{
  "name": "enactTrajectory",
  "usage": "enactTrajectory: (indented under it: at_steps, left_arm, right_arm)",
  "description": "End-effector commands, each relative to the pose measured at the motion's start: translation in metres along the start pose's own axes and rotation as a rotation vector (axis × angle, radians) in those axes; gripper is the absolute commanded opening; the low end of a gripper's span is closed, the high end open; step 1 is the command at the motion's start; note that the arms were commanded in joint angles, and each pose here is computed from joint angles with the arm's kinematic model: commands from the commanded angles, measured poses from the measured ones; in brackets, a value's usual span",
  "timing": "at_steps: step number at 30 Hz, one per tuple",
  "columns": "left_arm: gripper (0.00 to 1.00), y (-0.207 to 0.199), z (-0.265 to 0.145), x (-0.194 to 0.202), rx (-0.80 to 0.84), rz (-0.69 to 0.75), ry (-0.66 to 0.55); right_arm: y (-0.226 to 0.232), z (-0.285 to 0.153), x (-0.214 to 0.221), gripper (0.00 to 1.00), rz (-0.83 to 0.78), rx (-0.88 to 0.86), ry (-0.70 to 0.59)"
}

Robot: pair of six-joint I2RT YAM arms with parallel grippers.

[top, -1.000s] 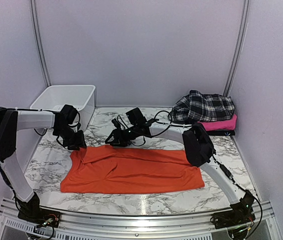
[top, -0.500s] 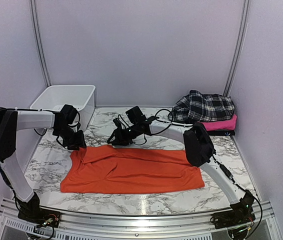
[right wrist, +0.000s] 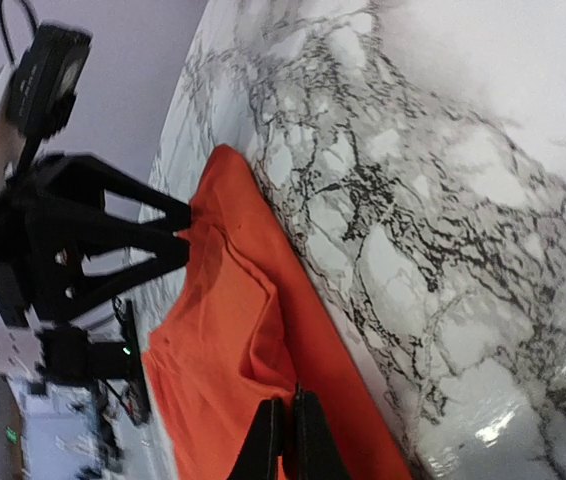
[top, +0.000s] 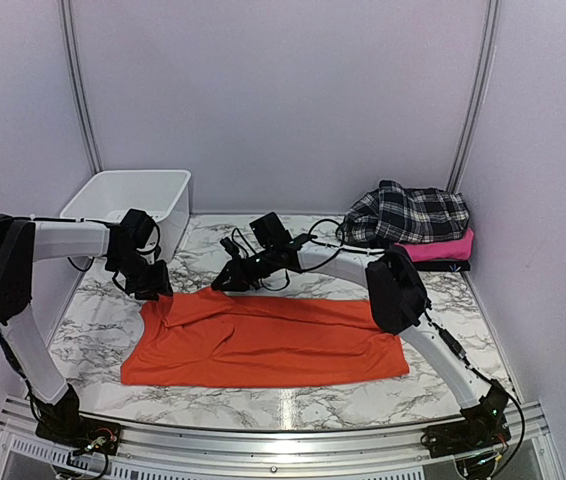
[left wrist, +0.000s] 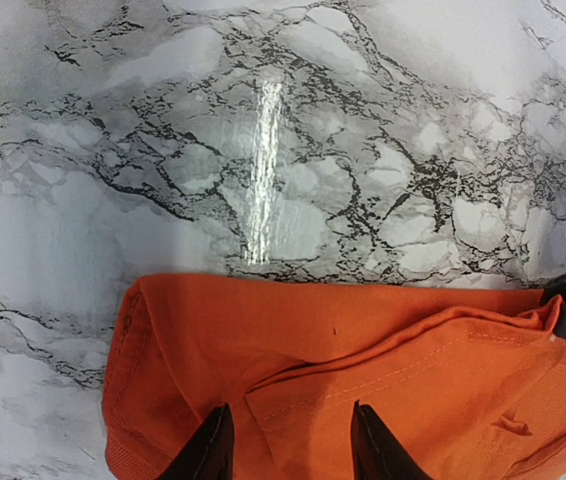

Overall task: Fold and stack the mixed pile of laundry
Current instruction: Adjust the rectangle-folded T-shirt at the center of the board.

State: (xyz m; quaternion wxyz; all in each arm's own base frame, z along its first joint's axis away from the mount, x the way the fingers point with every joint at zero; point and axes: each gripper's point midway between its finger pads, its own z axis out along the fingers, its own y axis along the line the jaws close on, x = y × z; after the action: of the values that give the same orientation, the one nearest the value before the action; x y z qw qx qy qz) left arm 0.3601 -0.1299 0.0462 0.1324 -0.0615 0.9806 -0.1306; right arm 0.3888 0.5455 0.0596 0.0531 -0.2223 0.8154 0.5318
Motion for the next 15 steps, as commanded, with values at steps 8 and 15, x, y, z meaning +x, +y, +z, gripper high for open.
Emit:
enactTrajectory:
  at_steps: [8, 15]
  left_arm:
    - [0.46, 0.007, -0.019, -0.012, 0.010, -0.027, -0.078]
    - [0.45, 0.002, -0.015, -0.012, 0.075, -0.042, -0.066]
  right_arm:
    - [0.035, -0.004, 0.001, 0.00, -0.102, -0.078, 0.002]
    - [0.048, -0.007, 0.021, 0.00, -0.147, -0.098, 0.047]
